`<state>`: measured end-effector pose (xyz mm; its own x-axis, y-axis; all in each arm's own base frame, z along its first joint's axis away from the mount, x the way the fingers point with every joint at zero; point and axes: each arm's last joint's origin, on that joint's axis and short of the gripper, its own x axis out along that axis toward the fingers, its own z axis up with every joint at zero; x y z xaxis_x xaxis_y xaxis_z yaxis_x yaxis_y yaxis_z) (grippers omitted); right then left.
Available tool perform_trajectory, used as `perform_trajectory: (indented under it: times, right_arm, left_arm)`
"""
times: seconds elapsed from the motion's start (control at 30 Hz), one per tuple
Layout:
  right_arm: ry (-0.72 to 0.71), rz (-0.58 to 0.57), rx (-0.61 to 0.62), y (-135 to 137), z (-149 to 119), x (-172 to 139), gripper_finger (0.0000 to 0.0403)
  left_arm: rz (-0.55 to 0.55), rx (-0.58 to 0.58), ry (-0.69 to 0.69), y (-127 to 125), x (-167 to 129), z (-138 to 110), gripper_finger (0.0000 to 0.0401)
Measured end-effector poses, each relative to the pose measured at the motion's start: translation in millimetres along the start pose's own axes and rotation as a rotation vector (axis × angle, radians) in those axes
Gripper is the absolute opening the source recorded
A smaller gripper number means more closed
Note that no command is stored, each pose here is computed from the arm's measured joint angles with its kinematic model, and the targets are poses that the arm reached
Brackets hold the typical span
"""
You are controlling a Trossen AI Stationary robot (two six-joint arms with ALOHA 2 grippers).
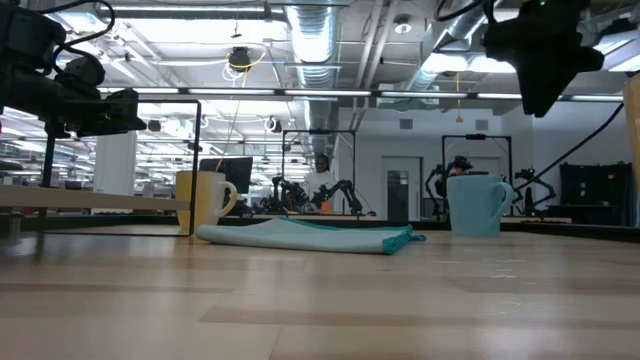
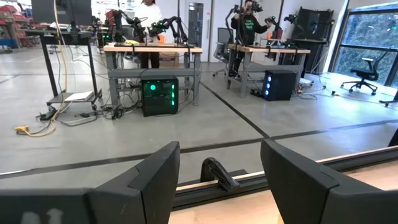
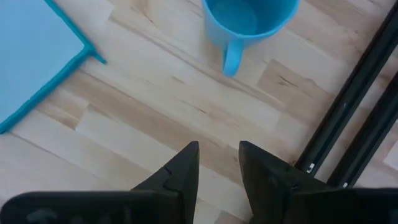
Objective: Stack small to large cups/mugs on shelf
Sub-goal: Put the blue mug on the shelf
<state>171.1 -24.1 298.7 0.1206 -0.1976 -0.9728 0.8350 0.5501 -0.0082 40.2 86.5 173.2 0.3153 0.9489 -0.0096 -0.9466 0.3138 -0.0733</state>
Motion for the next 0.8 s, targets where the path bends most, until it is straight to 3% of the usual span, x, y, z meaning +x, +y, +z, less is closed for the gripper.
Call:
perform_trajectory:
  times: [0.17, 0.33, 0.47, 0.8]
  right_arm:
    - [-0.001, 0.001, 0.007, 3, 2, 2, 0.0137]
    - [0.000, -0.005, 0.239, 6, 7, 7, 0.0141]
    - [-0.015, -0.044, 0.287, 10, 10, 12, 0.0147]
    - [0.002, -0.260, 0.147, 24, 23, 43, 0.0165]
  left_arm:
    - [0.000, -0.001, 0.000, 0, 0, 0, 0.0217]
    - [-0.001, -0.117, 0.000, 0, 0, 0, 0.0217]
    - [-0.001, -0.180, 0.004, 0, 0, 0, 0.0217]
    - [-0.005, -0.172, 0.010, 0, 0, -1, 0.0217]
